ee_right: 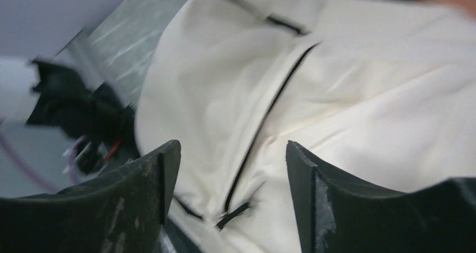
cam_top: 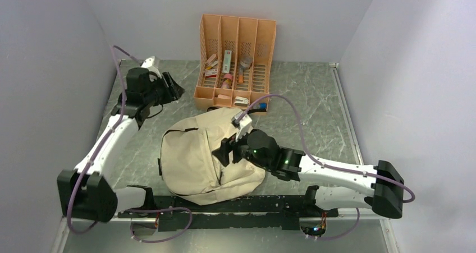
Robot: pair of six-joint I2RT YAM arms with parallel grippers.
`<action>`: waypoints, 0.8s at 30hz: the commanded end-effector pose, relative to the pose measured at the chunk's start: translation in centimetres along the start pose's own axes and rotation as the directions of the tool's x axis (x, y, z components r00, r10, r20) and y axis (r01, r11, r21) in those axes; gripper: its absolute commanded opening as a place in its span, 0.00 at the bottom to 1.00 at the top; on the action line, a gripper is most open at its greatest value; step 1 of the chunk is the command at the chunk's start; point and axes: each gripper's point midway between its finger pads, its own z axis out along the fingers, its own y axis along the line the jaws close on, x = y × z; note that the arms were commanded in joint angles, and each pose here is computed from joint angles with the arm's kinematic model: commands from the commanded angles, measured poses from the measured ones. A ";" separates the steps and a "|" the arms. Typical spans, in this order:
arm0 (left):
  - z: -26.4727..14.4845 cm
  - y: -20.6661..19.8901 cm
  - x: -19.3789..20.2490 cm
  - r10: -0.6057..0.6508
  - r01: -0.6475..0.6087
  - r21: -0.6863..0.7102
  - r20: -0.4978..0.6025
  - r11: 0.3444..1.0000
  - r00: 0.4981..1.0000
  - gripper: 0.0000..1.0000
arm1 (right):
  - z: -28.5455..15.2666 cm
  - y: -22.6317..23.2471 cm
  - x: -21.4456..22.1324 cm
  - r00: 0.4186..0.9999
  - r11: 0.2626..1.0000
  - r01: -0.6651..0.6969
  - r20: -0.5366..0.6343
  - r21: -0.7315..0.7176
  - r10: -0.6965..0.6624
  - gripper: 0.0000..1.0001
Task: Pack the student bag
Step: Zip the student bag at the center of the board, then reset both arms
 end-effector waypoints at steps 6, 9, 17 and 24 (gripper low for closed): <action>-9.4 -1.7 -5.3 0.178 -0.172 -0.043 0.261 0.984 0.949 0.94 | -5.2 -11.5 -9.0 0.983 0.863 0.020 0.149 0.504 -0.111 0.91; -11.5 -1.0 -5.2 0.194 -0.173 -0.097 0.279 0.980 0.941 0.97 | -6.8 -15.8 -10.1 0.985 0.853 -0.077 0.174 0.517 -0.016 0.95; -14.5 1.6 -3.3 0.206 -0.148 -0.203 0.303 0.968 0.931 0.97 | -13.2 -23.2 -10.2 0.924 0.780 -0.347 0.330 0.520 0.191 1.00; -14.8 4.8 -1.7 0.193 -0.089 -0.319 0.311 0.944 0.931 0.97 | -16.3 -25.3 -9.0 0.902 0.643 -0.412 0.387 0.646 0.190 1.00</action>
